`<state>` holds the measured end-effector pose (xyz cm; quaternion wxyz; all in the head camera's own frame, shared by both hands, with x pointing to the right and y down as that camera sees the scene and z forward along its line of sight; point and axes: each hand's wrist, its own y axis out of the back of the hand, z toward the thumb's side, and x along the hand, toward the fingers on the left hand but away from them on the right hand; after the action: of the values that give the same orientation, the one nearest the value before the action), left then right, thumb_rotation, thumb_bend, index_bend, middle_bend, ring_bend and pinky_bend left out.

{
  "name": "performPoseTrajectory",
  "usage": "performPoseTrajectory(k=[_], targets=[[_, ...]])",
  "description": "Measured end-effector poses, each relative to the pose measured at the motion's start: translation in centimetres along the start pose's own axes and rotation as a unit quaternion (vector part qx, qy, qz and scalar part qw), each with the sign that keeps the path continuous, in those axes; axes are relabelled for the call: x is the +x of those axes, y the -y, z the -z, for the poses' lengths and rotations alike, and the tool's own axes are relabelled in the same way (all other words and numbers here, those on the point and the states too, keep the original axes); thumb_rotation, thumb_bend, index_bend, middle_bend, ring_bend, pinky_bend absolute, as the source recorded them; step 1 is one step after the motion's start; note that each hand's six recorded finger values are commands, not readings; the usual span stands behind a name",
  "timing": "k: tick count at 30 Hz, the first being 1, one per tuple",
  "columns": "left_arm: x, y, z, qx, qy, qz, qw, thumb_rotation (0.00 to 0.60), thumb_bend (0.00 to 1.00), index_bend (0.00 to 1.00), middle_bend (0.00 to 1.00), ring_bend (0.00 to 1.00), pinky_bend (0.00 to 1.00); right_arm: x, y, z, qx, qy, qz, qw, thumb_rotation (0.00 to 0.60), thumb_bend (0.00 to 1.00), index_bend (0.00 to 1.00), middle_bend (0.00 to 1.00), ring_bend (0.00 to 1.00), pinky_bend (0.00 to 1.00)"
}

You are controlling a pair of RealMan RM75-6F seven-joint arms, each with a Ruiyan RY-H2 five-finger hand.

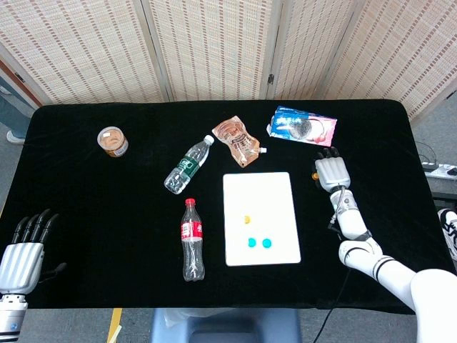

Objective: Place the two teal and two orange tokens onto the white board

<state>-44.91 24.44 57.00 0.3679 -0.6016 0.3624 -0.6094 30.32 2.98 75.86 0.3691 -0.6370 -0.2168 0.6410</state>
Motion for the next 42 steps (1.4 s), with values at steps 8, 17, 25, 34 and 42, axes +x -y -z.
performPoseTrajectory(k=[8,17,25,34,42], targets=[[-0.1,-0.3,-0.3,-0.002,0.004,-0.004,1.0,0.6,0.17,0.0,0.0,0.0,0.0,4.2,-1.2,-5.5,-0.005,-0.11,0.009,0.9939,0.6,0.43,0.49,0.23,0.09,0.0],[-0.5,-0.3,0.2,-0.003,-0.003,-0.004,1.0,0.6,0.17,0.0,0.0,0.0,0.0,8.5,-0.5,-11.3,0.026,-0.218,0.005,0.9755,0.6,0.43,0.49,0.22,0.09,0.0],[-0.5,0.0,0.3,-0.006,-0.003,-0.002,1.0,0.6,0.17,0.0,0.0,0.0,0.0,8.9,0.7,-13.1,0.039,-0.239,-0.004,0.9703,0.6,0.43,0.49,0.22,0.08,0.0],[-0.5,0.1,0.4,-0.006,-0.003,-0.001,1.0,0.6,0.17,0.0,0.0,0.01,0.0,8.7,1.4,-13.9,0.057,-0.244,-0.003,0.9682,0.6,0.43,0.47,0.22,0.08,0.0],[-0.6,0.2,0.5,-0.007,-0.005,0.0,1.0,0.6,0.17,0.0,0.0,0.0,0.0,8.6,1.7,-14.3,0.064,-0.247,-0.004,0.9669,0.6,0.43,0.45,0.22,0.08,0.0]])
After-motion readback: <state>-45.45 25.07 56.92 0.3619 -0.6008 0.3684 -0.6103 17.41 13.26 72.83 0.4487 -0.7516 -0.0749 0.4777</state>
